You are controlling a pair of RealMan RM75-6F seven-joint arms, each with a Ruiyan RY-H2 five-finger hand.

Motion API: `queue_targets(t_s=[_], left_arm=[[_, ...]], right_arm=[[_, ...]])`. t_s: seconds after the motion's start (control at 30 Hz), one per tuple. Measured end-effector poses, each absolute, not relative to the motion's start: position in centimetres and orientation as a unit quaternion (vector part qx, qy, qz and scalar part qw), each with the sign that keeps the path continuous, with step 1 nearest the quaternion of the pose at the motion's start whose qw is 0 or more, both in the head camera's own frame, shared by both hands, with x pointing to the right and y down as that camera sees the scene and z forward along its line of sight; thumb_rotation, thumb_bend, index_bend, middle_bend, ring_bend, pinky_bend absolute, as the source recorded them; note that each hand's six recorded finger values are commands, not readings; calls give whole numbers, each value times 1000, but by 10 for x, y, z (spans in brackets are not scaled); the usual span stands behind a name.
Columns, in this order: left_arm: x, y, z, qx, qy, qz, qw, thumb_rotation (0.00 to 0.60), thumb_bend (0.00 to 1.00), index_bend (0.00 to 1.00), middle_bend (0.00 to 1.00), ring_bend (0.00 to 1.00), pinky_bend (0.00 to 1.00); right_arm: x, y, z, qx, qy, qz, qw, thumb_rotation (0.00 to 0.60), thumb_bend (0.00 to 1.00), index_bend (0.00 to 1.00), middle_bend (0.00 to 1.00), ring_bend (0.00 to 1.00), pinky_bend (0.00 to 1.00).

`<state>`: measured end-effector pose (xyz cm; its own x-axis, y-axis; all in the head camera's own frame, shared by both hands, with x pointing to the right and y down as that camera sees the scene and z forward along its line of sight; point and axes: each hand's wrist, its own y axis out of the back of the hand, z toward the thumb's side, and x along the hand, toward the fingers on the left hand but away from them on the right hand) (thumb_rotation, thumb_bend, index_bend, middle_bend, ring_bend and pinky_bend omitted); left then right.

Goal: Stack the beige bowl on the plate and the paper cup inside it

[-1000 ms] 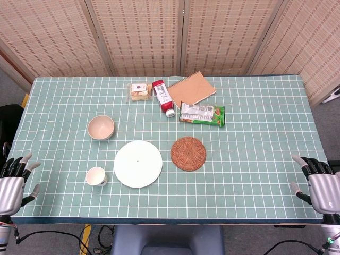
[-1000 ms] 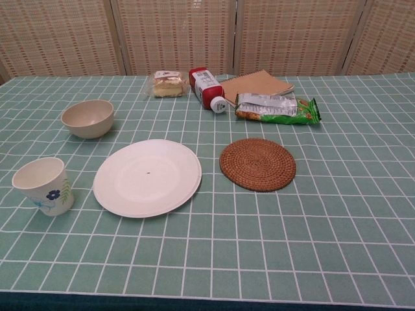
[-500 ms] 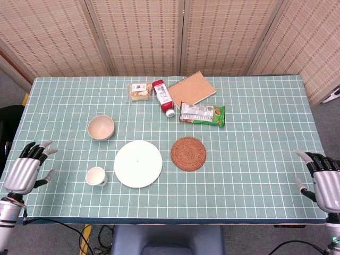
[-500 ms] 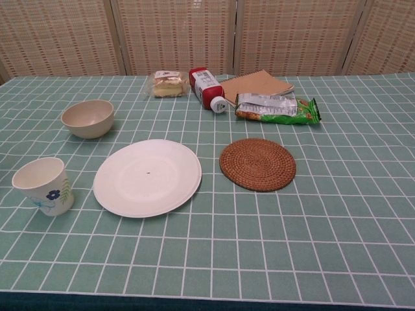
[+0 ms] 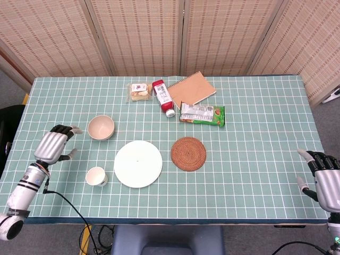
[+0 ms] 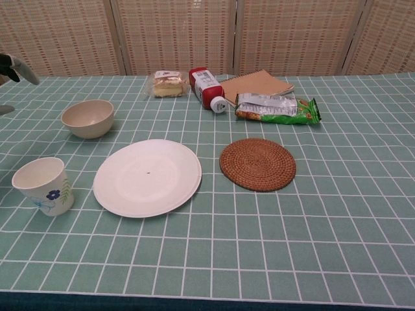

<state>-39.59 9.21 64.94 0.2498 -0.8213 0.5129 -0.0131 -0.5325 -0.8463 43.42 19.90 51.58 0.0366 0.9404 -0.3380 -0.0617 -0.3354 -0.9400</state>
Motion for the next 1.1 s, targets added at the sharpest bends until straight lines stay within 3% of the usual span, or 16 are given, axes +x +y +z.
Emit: queue_targets(t_s=[0.1, 0.27, 0.47, 1.1], left_arm=[[-386, 82, 663, -696, 290, -537, 378, 600, 326, 288, 392, 350, 309], [-372, 71, 680, -691, 261, -543, 399, 600, 326, 323, 633, 551, 528], [-353, 66, 696, -695, 226, -543, 413, 600, 326, 353, 803, 698, 714], [-330, 59, 744, -677, 177, -578, 420, 600, 326, 438, 868, 767, 777]], right_arm=[[435, 199, 516, -576, -381, 581, 431, 600, 263, 196, 241, 198, 240], [437, 198, 517, -575, -379, 583, 431, 600, 263, 196, 241, 198, 240], [439, 198, 516, -573, -381, 584, 430, 600, 264, 196, 241, 198, 240], [447, 203, 517, -567, -382, 595, 423, 600, 263, 196, 241, 198, 240]])
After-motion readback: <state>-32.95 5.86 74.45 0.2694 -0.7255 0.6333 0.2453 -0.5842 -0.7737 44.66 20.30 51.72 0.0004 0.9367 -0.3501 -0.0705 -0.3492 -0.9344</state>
